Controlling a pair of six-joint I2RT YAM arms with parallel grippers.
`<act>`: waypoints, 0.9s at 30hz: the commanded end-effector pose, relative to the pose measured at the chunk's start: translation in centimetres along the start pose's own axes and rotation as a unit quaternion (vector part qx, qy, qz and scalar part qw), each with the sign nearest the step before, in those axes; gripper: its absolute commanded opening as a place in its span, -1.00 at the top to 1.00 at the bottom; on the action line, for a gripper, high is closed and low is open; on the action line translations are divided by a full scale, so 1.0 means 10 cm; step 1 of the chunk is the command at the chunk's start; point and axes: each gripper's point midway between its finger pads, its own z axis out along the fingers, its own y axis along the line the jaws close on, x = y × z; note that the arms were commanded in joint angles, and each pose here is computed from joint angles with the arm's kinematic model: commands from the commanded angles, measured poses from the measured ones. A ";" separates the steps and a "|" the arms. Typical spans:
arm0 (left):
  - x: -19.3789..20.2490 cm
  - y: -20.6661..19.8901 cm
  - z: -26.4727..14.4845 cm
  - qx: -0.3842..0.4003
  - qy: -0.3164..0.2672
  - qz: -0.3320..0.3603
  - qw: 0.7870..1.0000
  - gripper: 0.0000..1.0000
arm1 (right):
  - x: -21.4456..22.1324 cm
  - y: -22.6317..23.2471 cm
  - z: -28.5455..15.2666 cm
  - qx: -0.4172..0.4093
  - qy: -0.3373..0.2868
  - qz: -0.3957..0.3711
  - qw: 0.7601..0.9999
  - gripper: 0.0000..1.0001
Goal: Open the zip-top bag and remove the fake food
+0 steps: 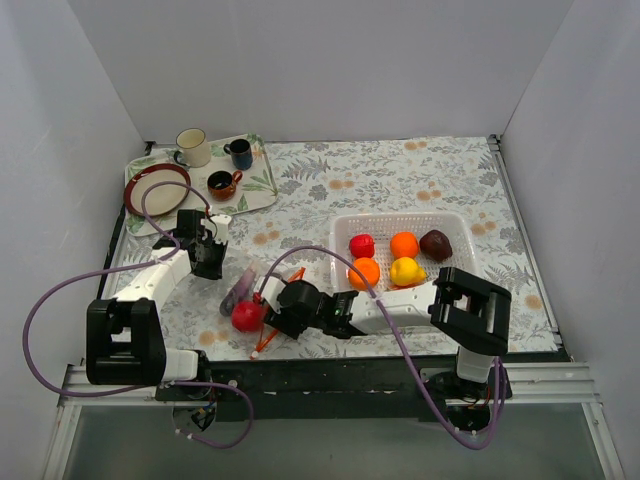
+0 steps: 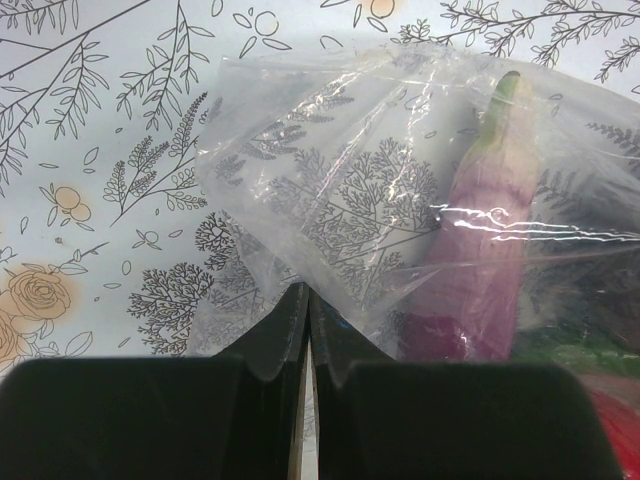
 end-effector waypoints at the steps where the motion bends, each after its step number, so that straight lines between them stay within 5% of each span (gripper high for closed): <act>1: -0.06 0.01 -0.04 -0.007 -0.016 0.000 1.000 1.00 | -0.12 -0.06 -0.01 0.004 -0.023 0.015 1.000 -0.18; 6: -0.07 0.02 -0.05 -0.008 -0.018 0.004 1.000 1.00 | -0.14 -0.09 -0.05 0.003 -0.019 0.014 1.000 0.12; 12: -0.08 0.03 -0.05 -0.008 -0.016 0.006 1.000 1.00 | -0.28 -0.17 -0.32 0.010 -0.024 0.021 0.999 0.97; 18: -0.07 0.04 -0.03 -0.011 -0.016 0.010 1.000 1.00 | -0.32 -0.28 -0.81 0.030 -0.032 0.055 0.998 0.97; 27: -0.06 0.04 -0.01 -0.010 -0.018 0.014 1.000 1.00 | 0.17 -0.57 -1.65 0.104 0.008 0.104 0.989 0.97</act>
